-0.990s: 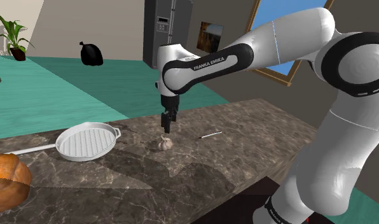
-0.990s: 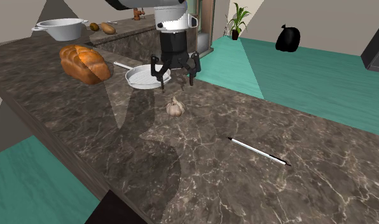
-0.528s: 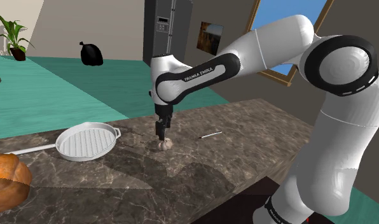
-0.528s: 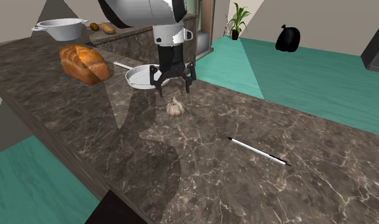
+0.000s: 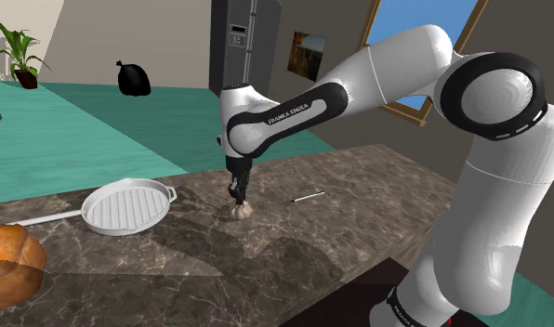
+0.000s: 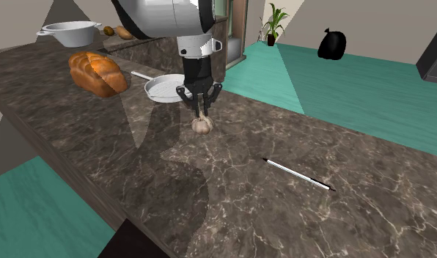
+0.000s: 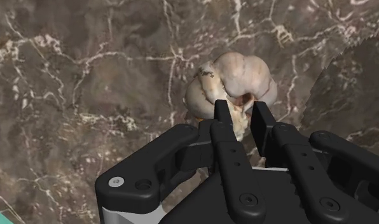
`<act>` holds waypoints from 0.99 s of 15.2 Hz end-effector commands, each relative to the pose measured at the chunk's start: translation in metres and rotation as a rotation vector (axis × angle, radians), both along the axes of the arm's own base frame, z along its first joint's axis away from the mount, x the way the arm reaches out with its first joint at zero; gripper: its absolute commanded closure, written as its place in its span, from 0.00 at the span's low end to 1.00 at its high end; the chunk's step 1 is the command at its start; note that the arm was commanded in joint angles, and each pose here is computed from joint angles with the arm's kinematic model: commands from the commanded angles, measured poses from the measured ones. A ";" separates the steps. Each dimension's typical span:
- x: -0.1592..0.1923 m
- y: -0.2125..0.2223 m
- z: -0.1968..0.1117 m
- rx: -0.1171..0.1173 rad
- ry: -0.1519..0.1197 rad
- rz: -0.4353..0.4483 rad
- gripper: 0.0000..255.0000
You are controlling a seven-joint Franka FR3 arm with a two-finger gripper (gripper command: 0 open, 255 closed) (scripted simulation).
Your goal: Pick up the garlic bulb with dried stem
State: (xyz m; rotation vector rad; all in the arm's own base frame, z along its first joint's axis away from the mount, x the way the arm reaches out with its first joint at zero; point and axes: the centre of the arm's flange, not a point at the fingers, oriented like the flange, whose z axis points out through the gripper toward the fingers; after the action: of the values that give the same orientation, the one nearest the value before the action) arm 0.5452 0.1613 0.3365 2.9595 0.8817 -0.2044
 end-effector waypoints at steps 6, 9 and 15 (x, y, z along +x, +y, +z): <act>0.000 0.000 0.005 0.000 0.001 0.000 1.00; 0.000 0.000 0.020 0.000 0.001 0.000 1.00; 0.000 0.000 0.052 0.000 0.001 0.000 1.00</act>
State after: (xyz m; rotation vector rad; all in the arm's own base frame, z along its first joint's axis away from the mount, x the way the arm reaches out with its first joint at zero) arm 0.5451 0.1616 0.3834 2.9595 0.8816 -0.2059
